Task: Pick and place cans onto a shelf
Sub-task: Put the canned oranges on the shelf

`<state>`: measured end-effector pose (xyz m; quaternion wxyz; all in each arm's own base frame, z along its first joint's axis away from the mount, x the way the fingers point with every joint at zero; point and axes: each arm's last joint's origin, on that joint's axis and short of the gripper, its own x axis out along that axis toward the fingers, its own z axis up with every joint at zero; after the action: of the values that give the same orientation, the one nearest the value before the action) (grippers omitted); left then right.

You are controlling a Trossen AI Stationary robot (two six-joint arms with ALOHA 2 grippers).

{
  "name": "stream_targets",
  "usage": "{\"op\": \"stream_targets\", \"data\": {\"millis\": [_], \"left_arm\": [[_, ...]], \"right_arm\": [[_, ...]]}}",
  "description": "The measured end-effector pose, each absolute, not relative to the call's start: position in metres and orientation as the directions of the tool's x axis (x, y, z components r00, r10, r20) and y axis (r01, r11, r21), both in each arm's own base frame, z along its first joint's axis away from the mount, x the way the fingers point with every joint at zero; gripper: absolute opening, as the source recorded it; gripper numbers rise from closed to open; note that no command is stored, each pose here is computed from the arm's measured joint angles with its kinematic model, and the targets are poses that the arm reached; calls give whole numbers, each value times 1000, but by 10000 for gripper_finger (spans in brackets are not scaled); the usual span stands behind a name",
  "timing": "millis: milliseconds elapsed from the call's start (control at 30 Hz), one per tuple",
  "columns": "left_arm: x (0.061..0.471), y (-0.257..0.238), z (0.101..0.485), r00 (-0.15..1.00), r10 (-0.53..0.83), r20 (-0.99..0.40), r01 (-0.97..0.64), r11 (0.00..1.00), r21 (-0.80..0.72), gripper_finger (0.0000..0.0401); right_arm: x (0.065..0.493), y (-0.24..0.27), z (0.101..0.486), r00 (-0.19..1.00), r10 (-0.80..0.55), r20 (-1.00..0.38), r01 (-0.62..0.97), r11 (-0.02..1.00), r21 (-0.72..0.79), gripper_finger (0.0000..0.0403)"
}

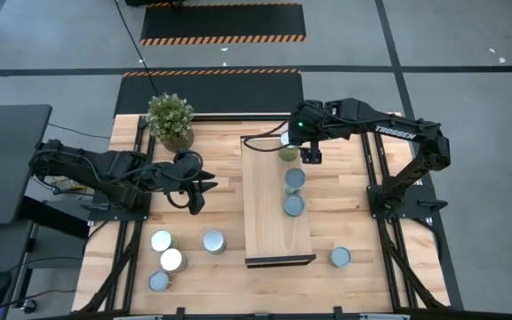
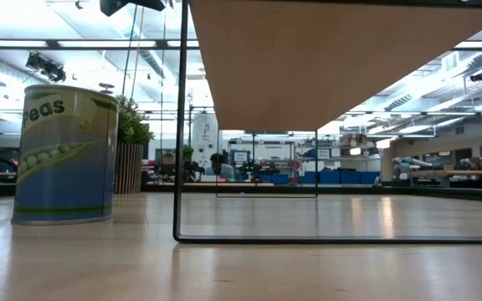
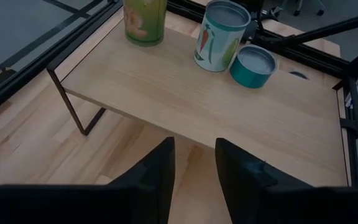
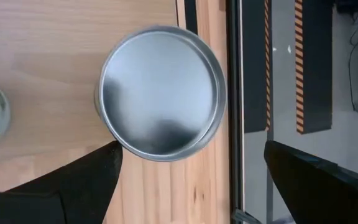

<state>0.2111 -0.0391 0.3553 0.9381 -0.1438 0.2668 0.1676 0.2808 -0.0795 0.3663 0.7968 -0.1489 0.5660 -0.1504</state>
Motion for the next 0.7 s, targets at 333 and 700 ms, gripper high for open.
{"op": "stream_targets", "data": {"millis": [333,700], "left_arm": [[211,-39,355,802,238,-548,-392,902,-181,121],[211,-40,355,804,219,-552,-387,899,-206,121]], "right_arm": [[279,-87,366,290,-456,-841,102,889,-447,400],[280,-89,367,284,-507,-814,133,862,-490,400]]}}
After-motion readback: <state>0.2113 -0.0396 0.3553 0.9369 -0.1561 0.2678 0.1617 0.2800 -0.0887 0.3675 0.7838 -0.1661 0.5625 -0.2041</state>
